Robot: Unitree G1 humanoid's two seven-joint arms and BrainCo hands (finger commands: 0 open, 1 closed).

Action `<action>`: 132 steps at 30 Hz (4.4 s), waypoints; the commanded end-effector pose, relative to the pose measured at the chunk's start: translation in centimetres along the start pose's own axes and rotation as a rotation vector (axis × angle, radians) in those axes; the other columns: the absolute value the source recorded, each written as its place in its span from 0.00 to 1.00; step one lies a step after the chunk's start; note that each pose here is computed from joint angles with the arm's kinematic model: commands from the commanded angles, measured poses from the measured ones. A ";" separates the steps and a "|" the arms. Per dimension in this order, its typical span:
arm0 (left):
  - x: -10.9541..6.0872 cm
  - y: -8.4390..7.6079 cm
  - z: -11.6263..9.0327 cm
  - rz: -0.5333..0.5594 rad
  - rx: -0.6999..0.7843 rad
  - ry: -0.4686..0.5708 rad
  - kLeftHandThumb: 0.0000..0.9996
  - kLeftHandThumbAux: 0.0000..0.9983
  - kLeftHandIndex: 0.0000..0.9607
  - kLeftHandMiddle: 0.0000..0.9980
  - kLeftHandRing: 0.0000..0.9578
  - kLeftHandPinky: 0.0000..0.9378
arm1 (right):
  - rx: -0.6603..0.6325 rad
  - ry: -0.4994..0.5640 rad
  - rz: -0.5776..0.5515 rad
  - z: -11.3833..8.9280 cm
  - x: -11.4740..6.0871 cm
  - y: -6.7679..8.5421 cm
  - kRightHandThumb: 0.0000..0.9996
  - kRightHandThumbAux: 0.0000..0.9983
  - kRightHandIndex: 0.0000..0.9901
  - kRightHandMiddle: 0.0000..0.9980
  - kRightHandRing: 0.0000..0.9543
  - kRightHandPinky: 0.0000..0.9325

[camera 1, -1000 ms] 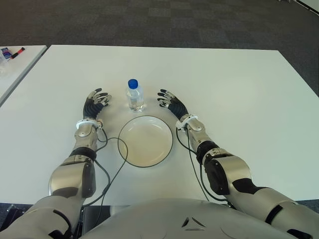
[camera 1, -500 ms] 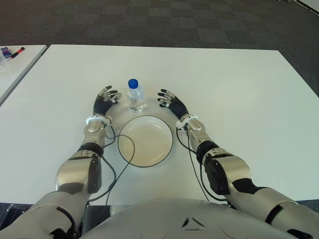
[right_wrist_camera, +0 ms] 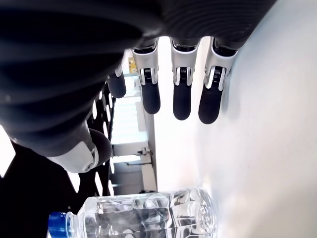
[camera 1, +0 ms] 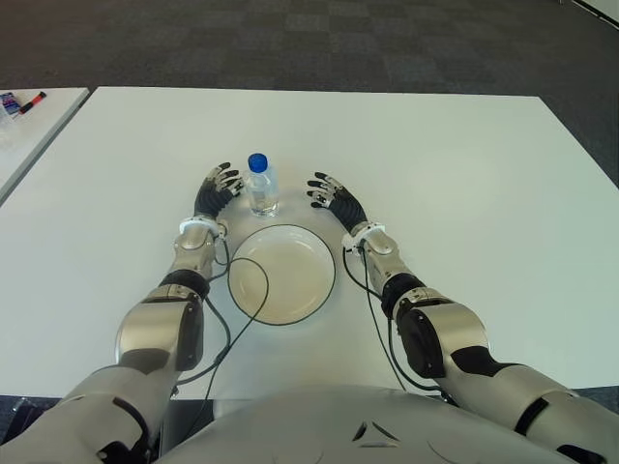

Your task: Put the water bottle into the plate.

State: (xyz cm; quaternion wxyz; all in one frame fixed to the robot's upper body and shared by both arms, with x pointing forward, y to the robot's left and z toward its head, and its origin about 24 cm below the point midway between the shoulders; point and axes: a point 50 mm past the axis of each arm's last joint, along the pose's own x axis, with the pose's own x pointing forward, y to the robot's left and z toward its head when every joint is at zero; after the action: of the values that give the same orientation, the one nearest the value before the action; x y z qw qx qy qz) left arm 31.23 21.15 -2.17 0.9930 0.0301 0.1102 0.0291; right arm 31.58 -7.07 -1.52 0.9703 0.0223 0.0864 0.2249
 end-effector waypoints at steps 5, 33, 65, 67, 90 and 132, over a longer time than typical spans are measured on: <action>0.3 -0.9 0.3 -0.055 0.018 0.012 0.27 0.65 0.12 0.19 0.19 0.23 | 0.108 0.048 0.032 -1.9 -0.4 3.1 0.12 0.61 0.10 0.19 0.22 0.27; 0.1 -1.4 -0.3 -0.082 0.003 0.036 0.25 0.70 0.12 0.22 0.23 0.28 | 0.092 0.062 0.016 -2.8 -1.1 2.7 0.07 0.61 0.08 0.19 0.22 0.27; -0.7 -0.1 -1.0 -0.091 -0.190 -0.011 0.60 0.76 0.15 0.25 0.26 0.32 | 0.091 0.058 0.003 -2.8 -1.2 2.3 0.07 0.59 0.08 0.20 0.22 0.26; -0.8 -0.1 -1.0 -0.089 -0.193 -0.017 0.60 0.77 0.15 0.26 0.27 0.33 | 0.091 0.058 0.002 -2.8 -1.2 2.3 0.07 0.59 0.08 0.20 0.22 0.25; -1.4 0.3 -0.9 -0.048 -0.089 -0.084 0.50 0.76 0.18 0.31 0.30 0.29 | 0.090 0.061 0.002 -2.9 -1.3 2.2 0.09 0.59 0.08 0.20 0.22 0.26; -2.1 0.5 0.6 -0.131 0.103 -0.223 0.59 0.63 0.09 0.16 0.18 0.20 | 0.090 0.077 0.013 -2.9 -1.2 2.3 0.09 0.60 0.08 0.18 0.19 0.21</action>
State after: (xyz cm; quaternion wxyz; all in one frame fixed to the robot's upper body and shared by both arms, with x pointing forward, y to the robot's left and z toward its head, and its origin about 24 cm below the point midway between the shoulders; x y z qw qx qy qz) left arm 29.74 21.01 -0.97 0.9977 0.0576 0.0007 -0.0343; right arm 30.81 -7.34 -2.13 0.9723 0.0256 0.0791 0.2186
